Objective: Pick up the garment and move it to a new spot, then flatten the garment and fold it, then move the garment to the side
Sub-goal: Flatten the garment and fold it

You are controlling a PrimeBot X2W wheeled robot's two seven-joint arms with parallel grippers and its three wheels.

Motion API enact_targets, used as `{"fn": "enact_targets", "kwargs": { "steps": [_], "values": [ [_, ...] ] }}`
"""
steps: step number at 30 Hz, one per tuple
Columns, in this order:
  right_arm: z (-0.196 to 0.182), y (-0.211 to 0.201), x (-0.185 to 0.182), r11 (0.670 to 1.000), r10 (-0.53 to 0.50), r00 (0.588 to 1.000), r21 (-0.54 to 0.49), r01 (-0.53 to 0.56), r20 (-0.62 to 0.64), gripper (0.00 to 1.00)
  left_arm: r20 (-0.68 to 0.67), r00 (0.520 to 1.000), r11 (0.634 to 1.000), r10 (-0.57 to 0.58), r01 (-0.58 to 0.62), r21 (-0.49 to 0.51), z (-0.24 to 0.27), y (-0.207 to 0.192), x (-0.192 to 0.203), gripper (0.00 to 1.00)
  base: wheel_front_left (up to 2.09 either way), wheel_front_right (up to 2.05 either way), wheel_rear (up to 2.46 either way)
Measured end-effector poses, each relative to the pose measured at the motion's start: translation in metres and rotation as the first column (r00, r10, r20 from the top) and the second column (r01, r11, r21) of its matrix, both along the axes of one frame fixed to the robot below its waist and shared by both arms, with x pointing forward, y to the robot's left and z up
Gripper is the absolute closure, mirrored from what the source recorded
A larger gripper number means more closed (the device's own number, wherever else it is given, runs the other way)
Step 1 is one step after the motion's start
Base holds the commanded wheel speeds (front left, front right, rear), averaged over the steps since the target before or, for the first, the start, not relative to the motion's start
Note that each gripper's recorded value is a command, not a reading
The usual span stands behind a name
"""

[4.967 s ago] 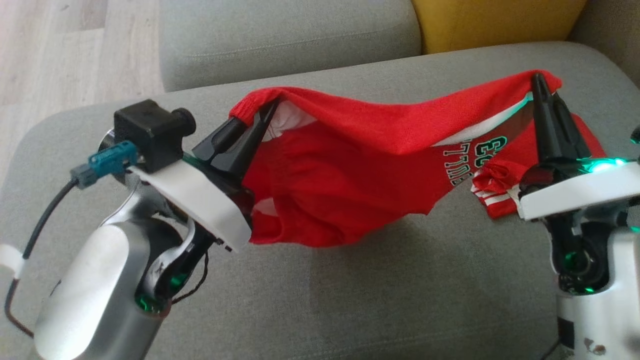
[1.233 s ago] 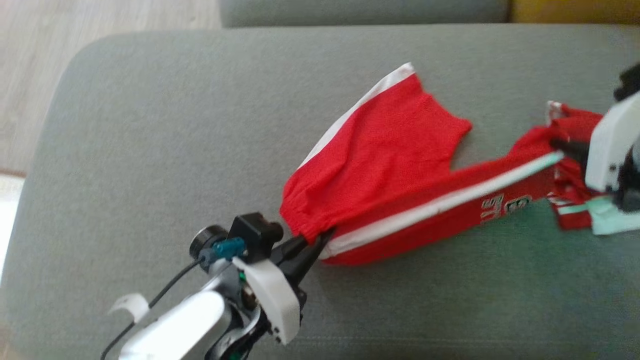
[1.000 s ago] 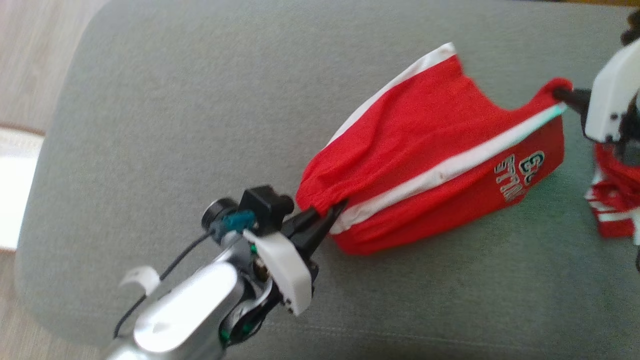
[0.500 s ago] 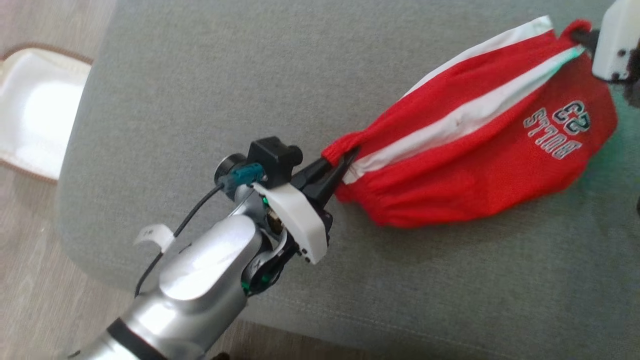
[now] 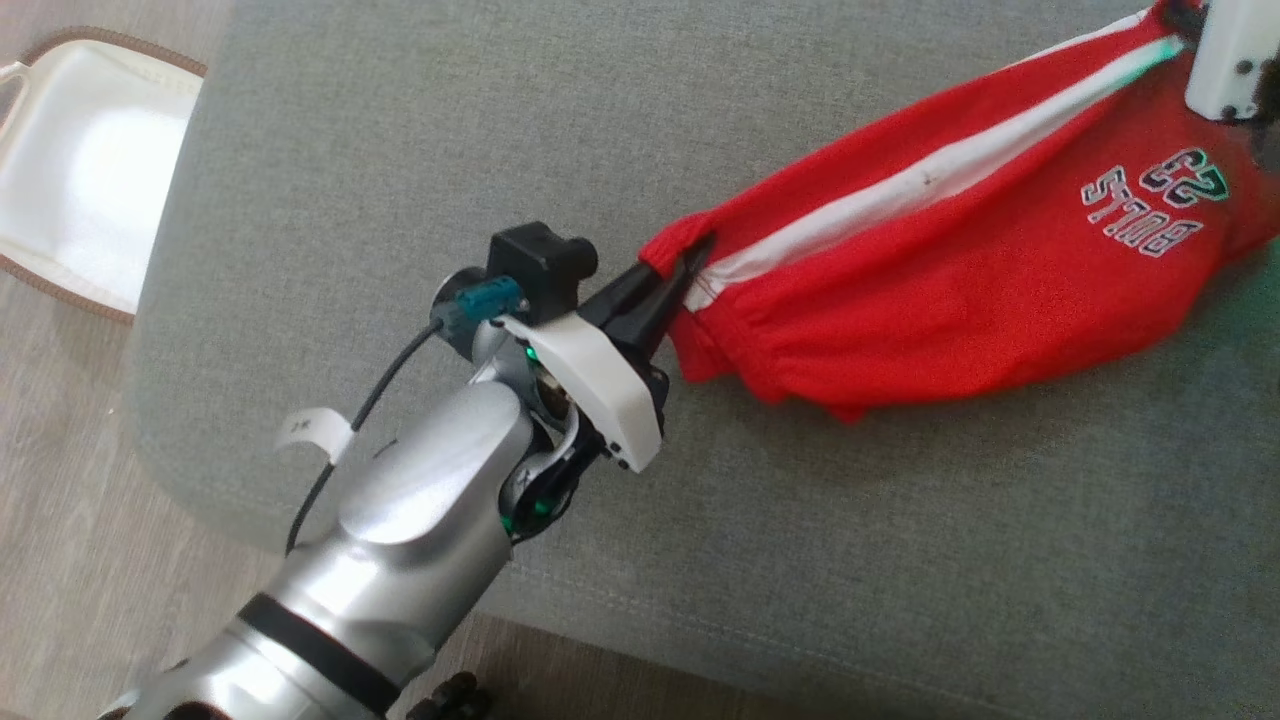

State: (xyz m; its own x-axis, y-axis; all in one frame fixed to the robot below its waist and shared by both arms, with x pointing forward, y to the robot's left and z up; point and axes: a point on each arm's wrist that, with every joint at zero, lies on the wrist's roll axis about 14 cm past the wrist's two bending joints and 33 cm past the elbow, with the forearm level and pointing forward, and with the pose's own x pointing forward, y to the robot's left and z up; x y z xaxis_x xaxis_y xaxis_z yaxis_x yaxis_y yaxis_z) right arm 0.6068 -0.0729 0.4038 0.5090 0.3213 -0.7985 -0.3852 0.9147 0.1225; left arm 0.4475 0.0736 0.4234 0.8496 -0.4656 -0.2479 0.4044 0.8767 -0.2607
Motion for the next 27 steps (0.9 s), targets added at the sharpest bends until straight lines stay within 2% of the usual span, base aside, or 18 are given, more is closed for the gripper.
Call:
{"fn": "enact_targets", "kwargs": {
  "steps": [1, 2, 3, 5, 6, 10, 14, 15, 19, 22, 27],
  "values": [
    [0.0, 0.001, 0.002, 1.0, 0.006, 1.0, -0.001, -0.005, 0.015, 0.94, -0.001, 1.0, 1.0, 0.007, -0.007, 0.0, -0.001, 0.002, 0.002, 1.0, 0.0, 0.0, 0.0],
    [0.0, 0.002, 0.003, 1.0, 0.009, 1.0, -0.002, -0.008, 0.027, 0.0, -0.001, 1.0, 1.0, 0.014, -0.014, -0.003, -0.002, 0.003, 0.004, 1.0, 0.0, 0.0, 0.0],
    [-0.001, 0.002, 0.004, 1.0, 0.011, 0.999, -0.007, -0.011, 0.034, 0.0, -0.002, 1.0, 1.0, 0.018, -0.018, -0.001, -0.003, 0.003, 0.006, 1.0, 0.0, 0.0, 0.0],
    [-0.001, -0.001, 0.005, 0.999, 0.019, 0.998, -0.028, -0.018, 0.054, 0.0, 0.0, 0.999, 0.999, 0.036, -0.036, 0.001, -0.005, 0.006, 0.009, 0.17, 0.0, 0.0, 0.0],
    [-0.001, -0.003, 0.006, 0.999, 0.026, 0.997, -0.043, -0.023, 0.071, 0.0, 0.003, 0.999, 0.999, 0.041, -0.041, 0.005, -0.005, 0.007, 0.011, 0.0, 0.0, 0.0, 0.0],
    [0.008, -0.011, 0.008, 0.999, 0.018, 0.99, -0.038, -0.013, 0.14, 0.0, 0.03, 0.998, 0.998, 0.058, -0.058, 0.012, 0.001, 0.008, 0.018, 0.0, 0.0, 0.0, 0.0],
    [0.04, -0.008, 0.011, 1.0, 0.017, 0.961, 0.017, -0.023, 0.277, 0.0, 0.076, 0.994, 0.996, 0.082, -0.084, 0.02, 0.015, 0.011, 0.025, 0.0, 0.0, 0.0, 0.0],
    [0.04, -0.008, 0.011, 1.0, 0.017, 0.961, 0.017, -0.023, 0.277, 0.0, 0.076, 0.994, 0.996, 0.082, -0.084, 0.02, 0.015, 0.011, 0.025, 0.0, 0.0, 0.0, 0.0],
    [0.081, -0.016, 0.012, 0.997, -0.022, 0.892, 0.079, -0.015, 0.451, 0.0, 0.141, 0.982, 0.992, 0.124, -0.127, 0.015, 0.038, 0.02, 0.034, 0.0, 0.0, 0.0, 0.0],
    [0.098, -0.026, 0.001, 0.994, -0.051, 0.842, 0.113, -0.012, 0.537, 0.0, 0.195, 0.967, 0.986, 0.164, -0.164, -0.014, 0.06, 0.025, 0.039, 0.0, 0.0, 0.0, 0.0],
    [0.128, -0.038, -0.023, 0.991, -0.061, 0.727, 0.13, -0.04, 0.684, 0.0, 0.305, 0.927, 0.976, 0.217, -0.205, -0.073, 0.104, 0.025, 0.038, 0.0, 0.0, 0.0, 0.0]
  ]
}}
